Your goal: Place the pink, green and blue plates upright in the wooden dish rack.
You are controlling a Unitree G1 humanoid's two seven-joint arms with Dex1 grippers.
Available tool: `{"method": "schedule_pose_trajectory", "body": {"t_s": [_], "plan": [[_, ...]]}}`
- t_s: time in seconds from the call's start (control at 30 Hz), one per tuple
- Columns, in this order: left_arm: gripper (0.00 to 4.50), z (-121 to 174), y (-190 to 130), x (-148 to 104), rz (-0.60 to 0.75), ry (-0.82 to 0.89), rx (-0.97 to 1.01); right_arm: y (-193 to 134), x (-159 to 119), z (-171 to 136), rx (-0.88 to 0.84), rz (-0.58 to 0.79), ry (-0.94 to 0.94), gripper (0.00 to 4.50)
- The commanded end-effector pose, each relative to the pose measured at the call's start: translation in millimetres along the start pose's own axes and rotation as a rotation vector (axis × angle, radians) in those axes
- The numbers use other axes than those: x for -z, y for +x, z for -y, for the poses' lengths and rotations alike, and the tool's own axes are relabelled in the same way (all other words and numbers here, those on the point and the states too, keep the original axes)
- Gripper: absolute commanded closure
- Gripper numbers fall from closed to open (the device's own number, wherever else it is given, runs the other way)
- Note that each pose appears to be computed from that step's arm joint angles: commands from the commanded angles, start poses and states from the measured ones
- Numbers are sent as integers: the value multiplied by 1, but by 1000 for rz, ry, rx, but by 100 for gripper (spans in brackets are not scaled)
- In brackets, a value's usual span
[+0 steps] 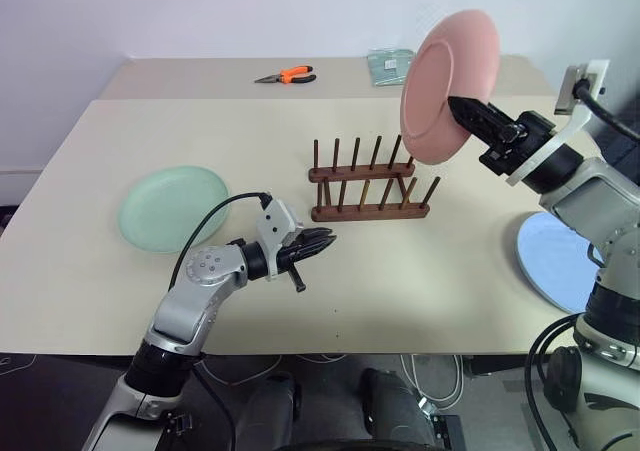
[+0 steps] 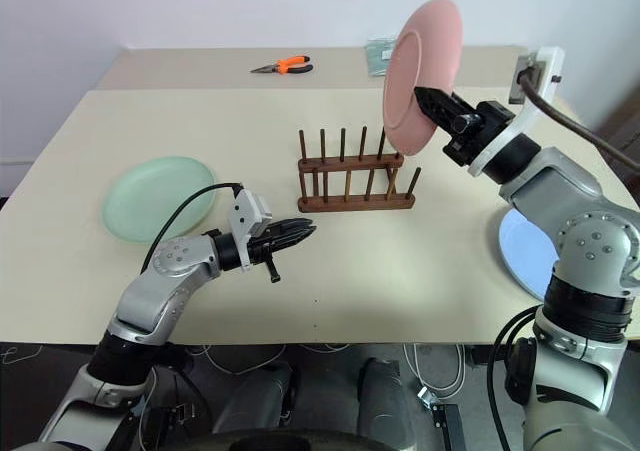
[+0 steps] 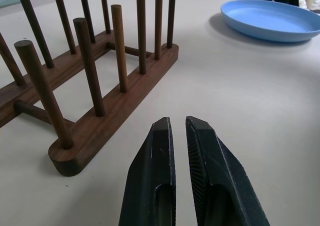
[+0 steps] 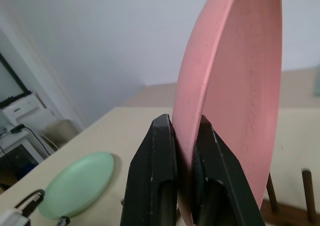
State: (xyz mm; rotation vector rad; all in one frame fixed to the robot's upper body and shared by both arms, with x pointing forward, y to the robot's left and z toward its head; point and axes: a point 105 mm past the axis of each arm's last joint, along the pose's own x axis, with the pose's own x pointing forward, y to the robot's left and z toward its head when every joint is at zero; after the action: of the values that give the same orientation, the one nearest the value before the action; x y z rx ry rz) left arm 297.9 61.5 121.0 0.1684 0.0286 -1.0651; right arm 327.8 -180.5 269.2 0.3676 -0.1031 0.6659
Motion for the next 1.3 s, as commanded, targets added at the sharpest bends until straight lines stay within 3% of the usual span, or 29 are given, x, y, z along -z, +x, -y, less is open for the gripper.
{"method": "schedule_pose_trajectory", "body": {"t_s": [0.03, 0.13, 0.17, 0.23, 0.33, 0.5, 0.57, 0.63, 0.7, 0.77, 0.87, 1.03, 1.13, 1.3], "plan": [[407, 0, -5, -14, 41, 27, -7, -1, 6, 8, 37, -17, 1, 446], [407, -1, -7, -14, 39, 22, -12, 0, 16, 18, 68, -40, 3, 446], [407, -1, -8, -14, 38, 12, -13, 0, 18, 21, 79, -46, -6, 370], [407, -4, -11, -14, 38, -11, -28, 2, 16, 24, 94, -46, -79, 303], [270, -28, -22, -23, 85, -50, -155, 4, -7, 27, 149, 22, -328, 145], [29, -111, -78, -24, 74, -35, -667, 0, -55, 32, 234, 134, -619, 144], [23, -142, -113, -20, 41, -33, -913, 2, -68, 24, 206, 152, -739, 93], [23, -166, -158, -15, -1, -52, -1196, 7, -75, 4, 111, 168, -825, 16], [23, -177, -217, -4, -78, -93, -1510, 20, -61, -36, -98, 134, -826, 6], [23, -173, -248, 4, -104, -171, -1674, 26, -33, -68, -285, 65, -834, 6], [23, -164, -254, 14, -100, -298, -1709, 30, -6, -89, -414, 14, -792, 6], [23, -140, -231, 47, -82, -592, -1578, 32, 48, -111, -555, -69, -720, 6], [101, -131, -217, 58, 13, -774, -1511, 32, 69, -117, -585, -100, -694, 0], [354, -132, -211, 58, 149, -902, -1503, 30, 90, -112, -588, -169, -691, 0]]}}
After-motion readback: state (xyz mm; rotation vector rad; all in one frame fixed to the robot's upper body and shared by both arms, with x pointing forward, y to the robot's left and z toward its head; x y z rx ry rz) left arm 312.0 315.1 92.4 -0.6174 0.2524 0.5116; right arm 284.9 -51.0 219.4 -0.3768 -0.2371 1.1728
